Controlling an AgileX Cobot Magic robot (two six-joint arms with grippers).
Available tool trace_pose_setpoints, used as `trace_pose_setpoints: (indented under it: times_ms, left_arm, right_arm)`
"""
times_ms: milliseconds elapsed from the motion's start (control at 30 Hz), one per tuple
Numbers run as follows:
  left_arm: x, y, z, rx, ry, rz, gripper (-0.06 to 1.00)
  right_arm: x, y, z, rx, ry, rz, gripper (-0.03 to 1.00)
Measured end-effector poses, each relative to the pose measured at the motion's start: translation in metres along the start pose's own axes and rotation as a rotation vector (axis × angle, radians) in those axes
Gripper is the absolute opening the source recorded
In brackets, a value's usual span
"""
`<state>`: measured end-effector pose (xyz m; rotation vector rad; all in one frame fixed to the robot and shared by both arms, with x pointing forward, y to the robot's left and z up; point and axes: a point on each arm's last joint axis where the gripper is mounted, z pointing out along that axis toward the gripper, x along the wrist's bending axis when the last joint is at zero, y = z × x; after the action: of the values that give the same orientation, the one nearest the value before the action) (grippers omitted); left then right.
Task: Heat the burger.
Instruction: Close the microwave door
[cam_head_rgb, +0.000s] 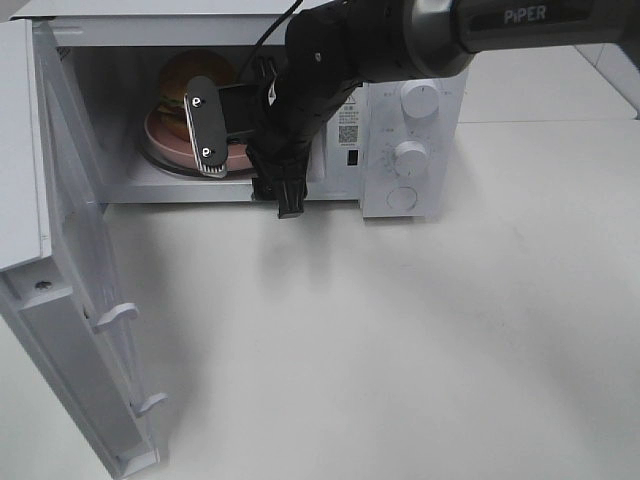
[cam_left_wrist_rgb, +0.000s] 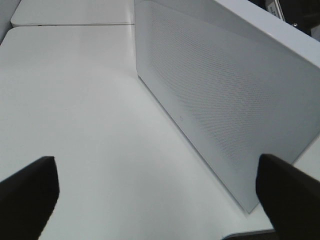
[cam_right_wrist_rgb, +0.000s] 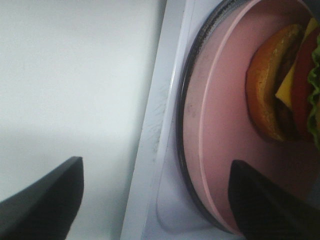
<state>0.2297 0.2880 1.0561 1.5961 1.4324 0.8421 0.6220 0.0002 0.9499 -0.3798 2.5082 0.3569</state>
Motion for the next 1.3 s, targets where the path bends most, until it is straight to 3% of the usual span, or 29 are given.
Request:
trace_pose_setpoints:
  times_ms: [567, 900, 1300]
  left_arm:
    - [0.0, 0.0, 0.0, 0.0, 0.0, 0.0, 1.0]
    - [0.0, 0.0, 0.0, 0.0, 0.0, 0.0, 1.0]
    - [0.0, 0.0, 0.0, 0.0, 0.0, 0.0, 1.0]
  right_arm:
    - [0.028, -0.012, -0.041, -0.016, -0.03, 0.042, 0.77]
    - [0.059, -0.024, -0.067, -0.022, -0.023, 0.056, 0.77]
    - [0.094, -0.038, -0.102, -0.03, -0.022, 0.171, 0.77]
